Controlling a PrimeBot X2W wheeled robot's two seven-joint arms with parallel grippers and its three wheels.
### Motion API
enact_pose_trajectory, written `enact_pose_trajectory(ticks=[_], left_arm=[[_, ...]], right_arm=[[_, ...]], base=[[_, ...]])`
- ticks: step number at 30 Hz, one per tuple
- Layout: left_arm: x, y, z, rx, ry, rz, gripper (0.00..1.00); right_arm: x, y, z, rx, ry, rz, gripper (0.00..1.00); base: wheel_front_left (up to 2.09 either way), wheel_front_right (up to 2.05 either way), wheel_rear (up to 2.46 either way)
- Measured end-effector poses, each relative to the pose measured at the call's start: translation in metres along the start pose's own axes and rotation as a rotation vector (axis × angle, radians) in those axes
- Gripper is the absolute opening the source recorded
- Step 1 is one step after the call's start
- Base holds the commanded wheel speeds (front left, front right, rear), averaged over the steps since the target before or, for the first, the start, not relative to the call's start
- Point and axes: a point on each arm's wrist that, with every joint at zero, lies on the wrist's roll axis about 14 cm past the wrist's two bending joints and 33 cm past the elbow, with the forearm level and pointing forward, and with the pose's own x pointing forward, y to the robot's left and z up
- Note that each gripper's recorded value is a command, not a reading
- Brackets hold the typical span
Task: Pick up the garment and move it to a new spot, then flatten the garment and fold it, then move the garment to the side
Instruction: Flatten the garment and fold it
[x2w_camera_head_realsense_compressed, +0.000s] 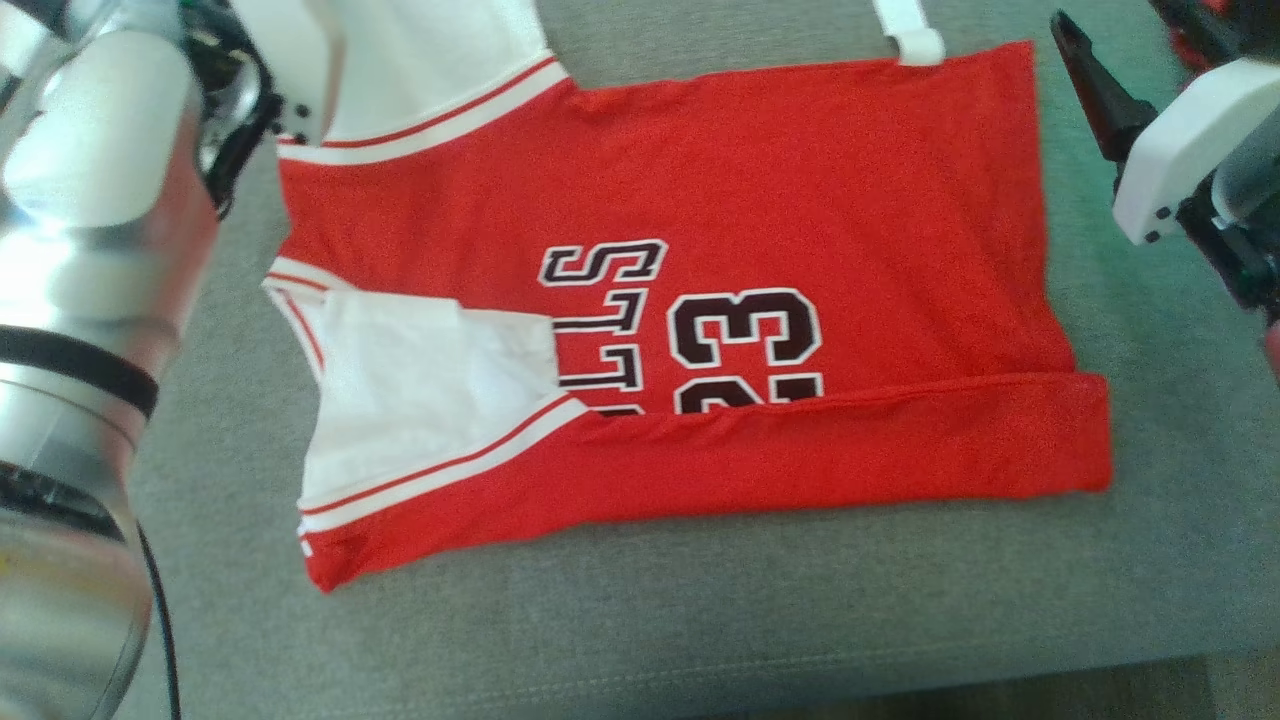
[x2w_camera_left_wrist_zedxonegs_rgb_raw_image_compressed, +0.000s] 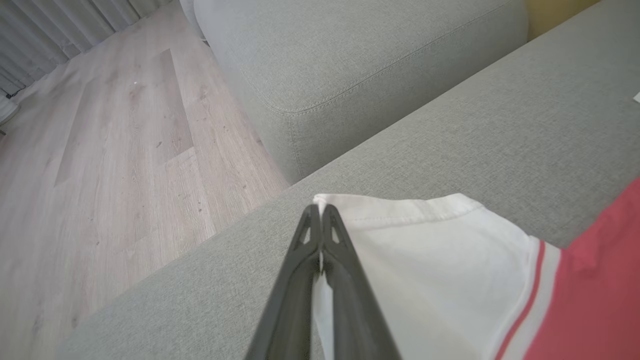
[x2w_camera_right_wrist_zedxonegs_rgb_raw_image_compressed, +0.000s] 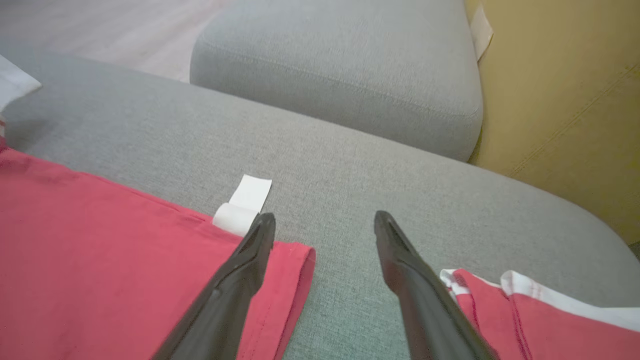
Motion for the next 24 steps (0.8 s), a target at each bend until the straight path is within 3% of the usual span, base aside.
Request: enact_pose_trajectory(ticks=[11, 24], left_arm=[[0.000, -0.022, -0.010, 0.006, -0.014, -0.081, 0.00], [0.005, -0.028, -0.022, -0.010, 0.000, -0.107, 0.00]], right_arm=[[0.034, 0.005, -0.043, -0.006, 0.196, 0.047, 1.00], [0.047, 0.017, -0.058, 0.012, 0.249, 0.093, 1.00]], base=[[0.00, 0.00, 0.00], [0.00, 0.00, 0.00]])
